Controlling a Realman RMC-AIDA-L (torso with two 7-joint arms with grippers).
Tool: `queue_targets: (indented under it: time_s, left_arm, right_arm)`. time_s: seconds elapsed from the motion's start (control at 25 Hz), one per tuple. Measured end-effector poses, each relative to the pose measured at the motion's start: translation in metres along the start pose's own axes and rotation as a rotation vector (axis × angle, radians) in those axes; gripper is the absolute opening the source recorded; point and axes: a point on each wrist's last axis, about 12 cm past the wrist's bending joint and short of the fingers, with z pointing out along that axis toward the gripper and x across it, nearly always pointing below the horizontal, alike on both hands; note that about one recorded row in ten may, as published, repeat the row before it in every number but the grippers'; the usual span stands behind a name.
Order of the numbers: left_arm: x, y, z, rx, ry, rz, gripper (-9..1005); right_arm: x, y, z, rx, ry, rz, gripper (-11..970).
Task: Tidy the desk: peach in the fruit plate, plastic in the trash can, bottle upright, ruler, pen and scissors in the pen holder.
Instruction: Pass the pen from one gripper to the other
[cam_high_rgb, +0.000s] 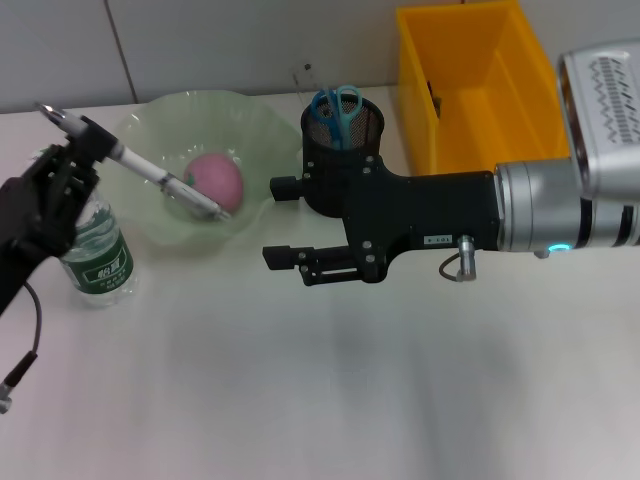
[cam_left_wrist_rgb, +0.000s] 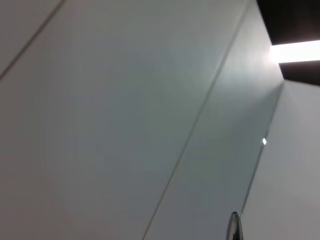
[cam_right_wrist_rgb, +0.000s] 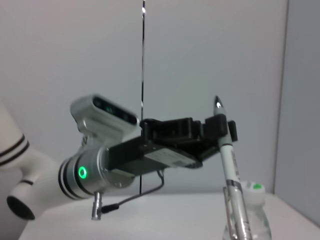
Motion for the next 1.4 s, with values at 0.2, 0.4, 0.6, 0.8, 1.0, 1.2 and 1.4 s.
queue_targets:
  time_s: [0.2,0.4,0.6,0.8,1.0,1.2,1.4]
  left_arm:
    - [-0.006,0.003,-0.003,-0.026,-0.047,-0.13,146]
    - [-0.01,0.004,-0.005,-0.028,-0.081,-0.252,146]
    - [-0.012,0.005,-0.007,-0.044,-0.12,-0.365,145]
    - [-0.009,0.004,-0.005,-0.05,-0.133,-0.429,145]
    - [-0.005,0.002,-0.005,-0.056,-0.14,-0.479,146]
    - [-0.002,0.0,-0.004,-0.052,-0.143,-0.494,146]
    - [0.001,-0.002,-0.004,-0.058,-0.147,-0.515,146]
  right_arm:
    - [0.005,0.005,-0.004,0.024,-0.083,-0.03,695]
    - [0.007,0.008,-0.005,0.04,-0.131,-0.07,695]
    - [0.009,0.01,-0.001,0.076,-0.216,-0.131,695]
    - [0.01,0.01,0.007,0.075,-0.239,-0.181,695]
    - [0.011,0.015,0.018,0.076,-0.258,-0.27,695]
    - [0.018,0.02,0.026,0.115,-0.248,-0.394,695]
    - [0.027,0.026,0.031,0.175,-0.24,-0.525,696]
